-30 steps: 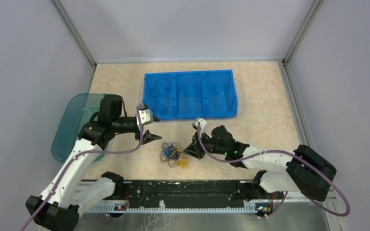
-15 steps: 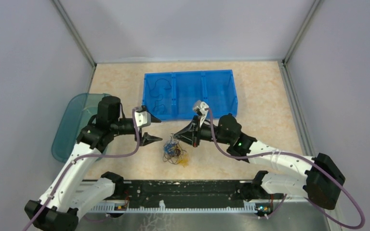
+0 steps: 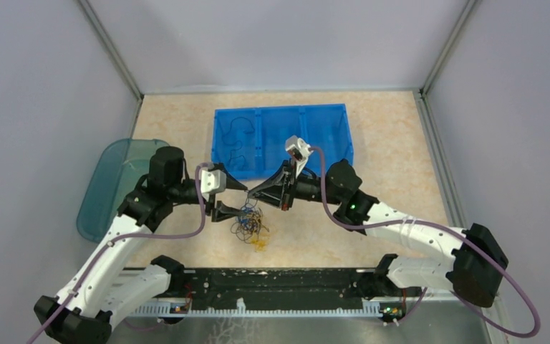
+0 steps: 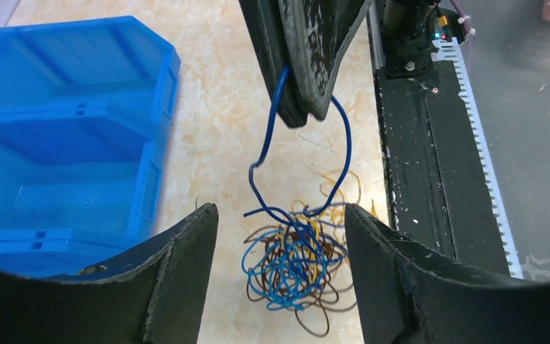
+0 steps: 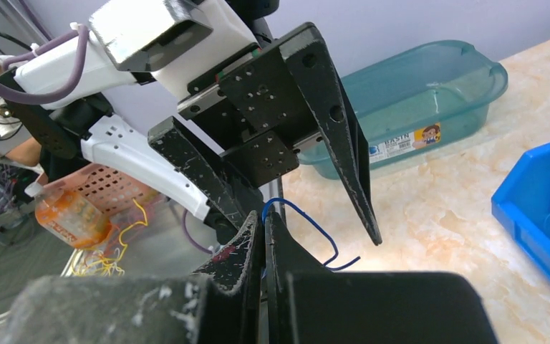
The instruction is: Untangle the cables
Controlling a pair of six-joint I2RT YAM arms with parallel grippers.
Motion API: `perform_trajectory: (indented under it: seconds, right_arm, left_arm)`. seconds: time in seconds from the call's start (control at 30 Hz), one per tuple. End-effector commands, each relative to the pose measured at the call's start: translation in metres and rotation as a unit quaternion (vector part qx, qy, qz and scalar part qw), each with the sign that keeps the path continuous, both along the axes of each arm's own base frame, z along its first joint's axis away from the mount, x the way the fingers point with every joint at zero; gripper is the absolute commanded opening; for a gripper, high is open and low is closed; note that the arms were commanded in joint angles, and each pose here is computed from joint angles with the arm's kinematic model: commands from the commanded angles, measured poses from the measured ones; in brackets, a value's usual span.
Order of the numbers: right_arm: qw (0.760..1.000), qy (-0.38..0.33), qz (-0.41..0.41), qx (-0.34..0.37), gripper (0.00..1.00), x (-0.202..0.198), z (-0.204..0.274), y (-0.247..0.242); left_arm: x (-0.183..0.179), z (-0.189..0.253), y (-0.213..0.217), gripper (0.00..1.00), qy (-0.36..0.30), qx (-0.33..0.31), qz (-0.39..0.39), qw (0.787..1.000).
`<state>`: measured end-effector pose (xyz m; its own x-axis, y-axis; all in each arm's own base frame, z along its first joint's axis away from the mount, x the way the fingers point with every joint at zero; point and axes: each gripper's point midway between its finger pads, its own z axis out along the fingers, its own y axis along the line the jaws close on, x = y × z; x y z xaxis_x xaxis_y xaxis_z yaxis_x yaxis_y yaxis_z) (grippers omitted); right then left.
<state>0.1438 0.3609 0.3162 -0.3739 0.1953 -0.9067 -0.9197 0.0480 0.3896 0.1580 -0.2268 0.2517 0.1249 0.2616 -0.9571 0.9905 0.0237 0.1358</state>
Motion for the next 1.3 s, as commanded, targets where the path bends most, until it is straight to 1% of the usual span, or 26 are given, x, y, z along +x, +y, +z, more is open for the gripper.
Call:
perform_trajectory:
  seconds: [0.0,0.07,0.2,0.37,0.57,0.7,0.8,0.83,0.9,0.93,0.97,1.0,1.03,1.2,1.27]
  right_arm:
    - [0.999,-0.025,0.014,0.046,0.0,-0.003,0.034,0.001]
    - [0.998,-0.025,0.012,0.05,0.0,-0.002,0.035,0.001]
    - [0.998,-0.023,0.018,0.058,0.0,-0.003,0.037,0.003]
    - [0.998,-0.017,0.024,0.058,0.0,-0.004,0.033,0.004]
    - [0.997,-0.014,0.022,0.067,0.0,-0.003,0.035,0.005]
    - [0.997,-0.011,0.021,0.074,0.0,-0.002,0.038,0.006]
    - [0.997,-0.008,0.018,0.076,0.0,-0.001,0.038,0.006]
    - [0.997,-0.007,0.017,0.076,0.0,-0.001,0.038,0.006]
    - [0.997,-0.005,0.012,0.077,0.01,0.001,0.037,0.005]
    - [0.997,-0.004,0.009,0.078,0.05,0.001,0.037,0.004]
    - [0.997,-0.001,0.004,0.078,0.16,0.002,0.037,0.003]
    - [0.997,0.001,-0.001,0.077,0.32,0.003,0.037,0.002]
    - [0.997,-0.002,-0.008,0.077,0.41,0.003,0.039,-0.002]
    - [0.993,-0.008,-0.091,0.077,0.69,0.013,0.032,-0.033]
    - [0.99,-0.015,-0.12,0.075,0.76,0.015,0.025,-0.047]
  left_arm:
    - [-0.004,0.007,-0.005,0.7,-0.008,-0.016,-0.012,1.0]
    - [-0.006,0.007,-0.006,0.68,-0.005,-0.017,-0.015,1.0]
    - [-0.011,0.006,-0.008,0.59,0.005,-0.017,-0.022,1.0]
    - [-0.013,0.006,-0.009,0.44,0.006,-0.016,-0.023,1.0]
    - [-0.018,0.006,-0.012,0.3,0.022,-0.018,-0.035,0.999]
    - [-0.021,0.005,-0.014,0.14,0.029,-0.018,-0.042,0.999]
    - [-0.022,0.01,-0.015,0.04,0.023,-0.022,-0.041,0.999]
    - [-0.022,0.01,-0.015,0.02,0.022,-0.023,-0.041,0.999]
    - [-0.023,0.014,-0.015,0.01,0.019,-0.026,-0.04,0.999]
    - [-0.023,0.016,-0.015,0.0,0.018,-0.027,-0.039,0.999]
    - [-0.023,0.017,-0.015,0.0,0.016,-0.028,-0.038,0.999]
    - [-0.022,0.02,-0.015,0.0,0.014,-0.029,-0.036,0.999]
    - [-0.022,0.023,-0.015,0.0,0.009,-0.031,-0.036,0.999]
    - [-0.018,0.054,-0.014,0.0,-0.029,-0.047,-0.025,0.998]
    - [-0.018,0.068,-0.014,0.0,-0.039,-0.056,-0.025,0.997]
